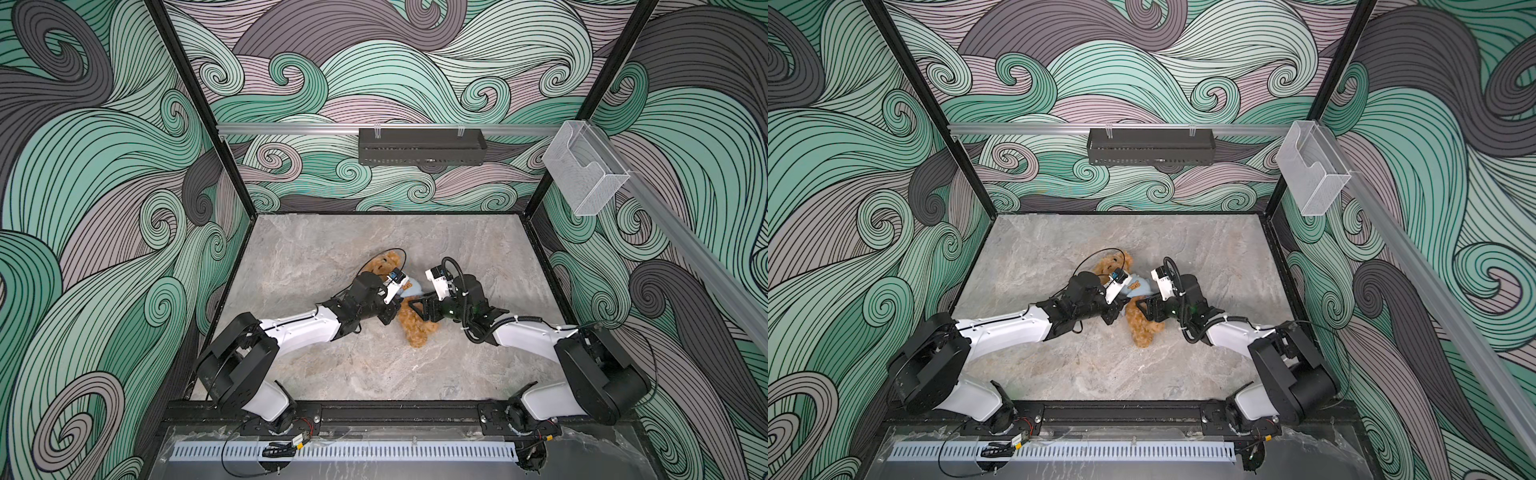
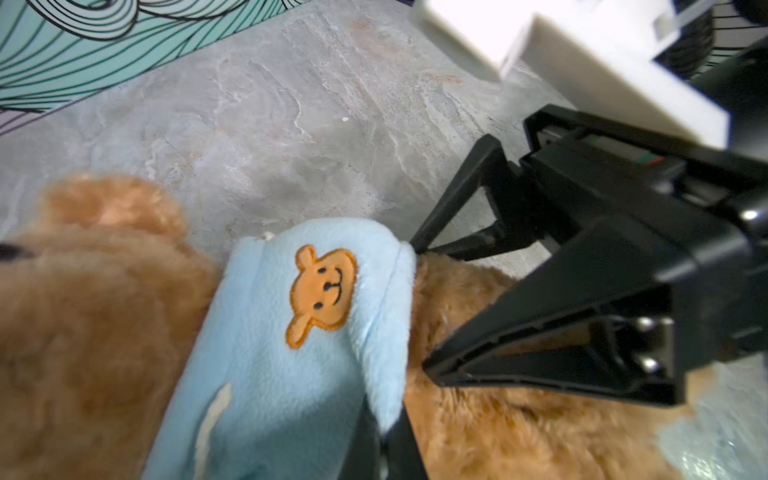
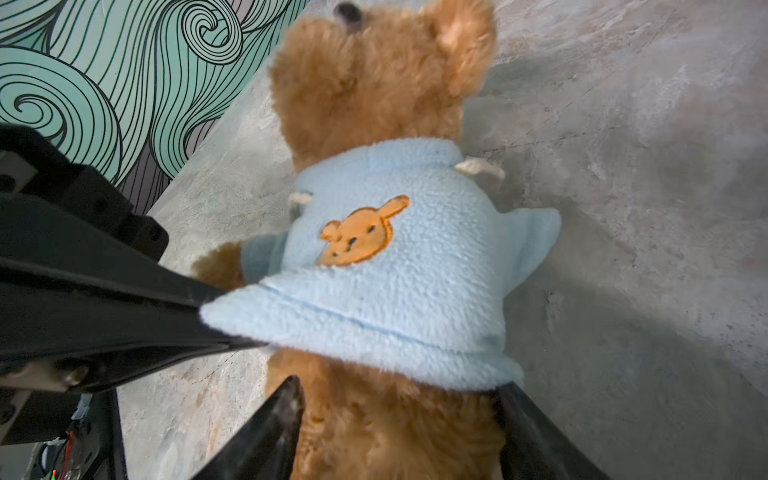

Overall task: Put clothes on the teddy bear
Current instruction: 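Pull the hoodie hem down the bear's back with the left gripper while the right holds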

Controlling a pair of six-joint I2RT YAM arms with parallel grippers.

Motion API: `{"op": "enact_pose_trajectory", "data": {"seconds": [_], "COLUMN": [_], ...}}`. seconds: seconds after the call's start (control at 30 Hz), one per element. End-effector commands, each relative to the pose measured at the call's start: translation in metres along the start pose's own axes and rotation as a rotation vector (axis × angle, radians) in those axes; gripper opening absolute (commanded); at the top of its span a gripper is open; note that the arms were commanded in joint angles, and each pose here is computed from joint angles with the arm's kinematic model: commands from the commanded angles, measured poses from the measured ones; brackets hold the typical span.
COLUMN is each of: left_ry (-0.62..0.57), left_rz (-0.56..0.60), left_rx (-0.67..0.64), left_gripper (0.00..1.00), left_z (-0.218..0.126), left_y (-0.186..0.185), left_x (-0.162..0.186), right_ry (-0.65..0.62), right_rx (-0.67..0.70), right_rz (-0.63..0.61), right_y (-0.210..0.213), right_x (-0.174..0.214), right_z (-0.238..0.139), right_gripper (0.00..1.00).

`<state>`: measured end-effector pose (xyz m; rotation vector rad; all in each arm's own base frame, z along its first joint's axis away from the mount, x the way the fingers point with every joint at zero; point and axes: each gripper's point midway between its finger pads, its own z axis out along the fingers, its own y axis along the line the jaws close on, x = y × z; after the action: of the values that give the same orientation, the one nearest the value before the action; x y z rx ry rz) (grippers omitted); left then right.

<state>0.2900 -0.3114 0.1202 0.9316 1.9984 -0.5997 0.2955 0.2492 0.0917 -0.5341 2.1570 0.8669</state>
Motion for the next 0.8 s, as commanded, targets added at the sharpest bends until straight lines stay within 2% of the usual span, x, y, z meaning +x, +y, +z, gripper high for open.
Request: {"op": "enact_pose_trajectory", "data": {"seconds": [0.0,0.33,0.43,0.57,0.77], "left_ry": [-0.045,-0.040,-0.038,-0.029,0.007], "left_rz": [-0.040,-0.086,-0.106,-0.127,-0.122], "left_rx": [0.068,0.123,0.151,0.144,0.050], "left_gripper": [0.00,0.00,0.00,0.00,0.00], "left_z": [-0.009,-0.011,-0.012,-0.014,-0.015], "left_y": [-0.012,-0.021,-0.026,-0.025,-0.010], "left_x": [-0.023,-0.023,-0.022,-0.014,0.007], "right_ry": [-0.059,-0.173,-0.209,-0.266,-0.262], "right_rx": [0.005,0.050,0.107,0.239,0.268], "right_rz": [-0.067,-0.034,-0.025,0.003,-0.020], "right_y": [0.000,-0.008,-0.015,-0.037,-0.044], "right_x": [-0.004,-0.019,-0.027,-0.031,-0.021], "right_z": [0.003,0.015,0.017,0.011,0.010], "right_gripper": [0.74,0.76,0.75,0.58,0.39]}}
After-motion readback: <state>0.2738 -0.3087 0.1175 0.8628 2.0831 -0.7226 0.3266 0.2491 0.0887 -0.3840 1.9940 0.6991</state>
